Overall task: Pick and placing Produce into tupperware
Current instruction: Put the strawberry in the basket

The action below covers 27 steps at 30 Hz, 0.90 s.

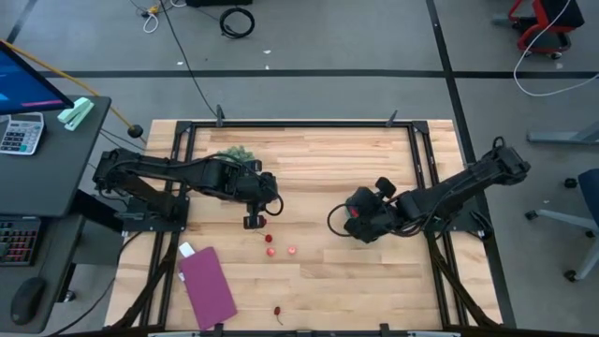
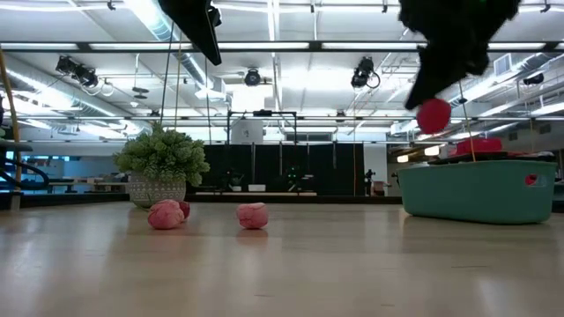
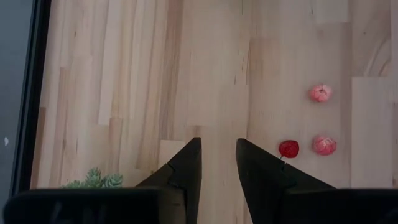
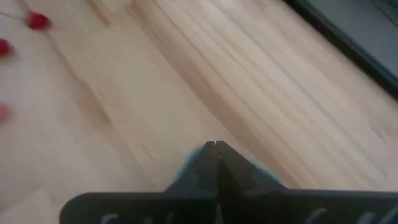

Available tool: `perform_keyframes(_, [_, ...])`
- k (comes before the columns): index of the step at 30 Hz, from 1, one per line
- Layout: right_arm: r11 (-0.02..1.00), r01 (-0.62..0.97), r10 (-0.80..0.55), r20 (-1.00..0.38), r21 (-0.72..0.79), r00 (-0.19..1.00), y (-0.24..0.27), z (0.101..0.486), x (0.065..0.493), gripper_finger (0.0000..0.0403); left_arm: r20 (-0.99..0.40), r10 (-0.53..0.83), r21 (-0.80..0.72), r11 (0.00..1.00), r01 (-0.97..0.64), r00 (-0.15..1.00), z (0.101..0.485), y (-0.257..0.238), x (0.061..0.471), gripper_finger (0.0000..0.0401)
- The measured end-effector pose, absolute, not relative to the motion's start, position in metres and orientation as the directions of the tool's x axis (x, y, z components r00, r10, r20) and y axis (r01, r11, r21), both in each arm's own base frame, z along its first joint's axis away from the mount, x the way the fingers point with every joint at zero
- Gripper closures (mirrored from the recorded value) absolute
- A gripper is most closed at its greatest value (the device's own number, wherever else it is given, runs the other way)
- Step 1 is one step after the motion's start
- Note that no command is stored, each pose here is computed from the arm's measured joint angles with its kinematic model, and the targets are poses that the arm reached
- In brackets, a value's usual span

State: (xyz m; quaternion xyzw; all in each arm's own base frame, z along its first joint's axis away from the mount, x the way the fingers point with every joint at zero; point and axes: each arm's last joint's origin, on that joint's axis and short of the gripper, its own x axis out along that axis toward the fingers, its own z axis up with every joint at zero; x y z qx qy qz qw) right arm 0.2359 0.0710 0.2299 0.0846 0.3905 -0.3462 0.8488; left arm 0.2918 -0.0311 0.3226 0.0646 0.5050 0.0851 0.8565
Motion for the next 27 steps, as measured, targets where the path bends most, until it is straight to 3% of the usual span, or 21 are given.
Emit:
perform_keyframes(4, [0.718, 0.688, -0.512, -0.751, -0.107, 0.418, 0.068, 0.205, 0.227, 0.0403, -0.854, 0.211, 0.197, 0.977, -0.080, 0.476, 0.323, -0.031, 0.292, 0.0294])
perform_keyframes(9, [0.740, 0.671, -0.449, -0.766, -0.031, 0.460, 0.069, 0.186, 0.226, 0.0403, -0.854, 0.211, 0.197, 0.977, -0.080, 0.476, 0.323, -0.031, 0.292, 0.0294])
perform_keyframes(27, [0.768, 0.639, -0.366, -0.796, 0.035, 0.482, 0.072, 0.179, 0.227, 0.0380, -0.852, 0.210, 0.196, 0.977, -0.081, 0.479, 0.323, -0.031, 0.292, 0.0294])
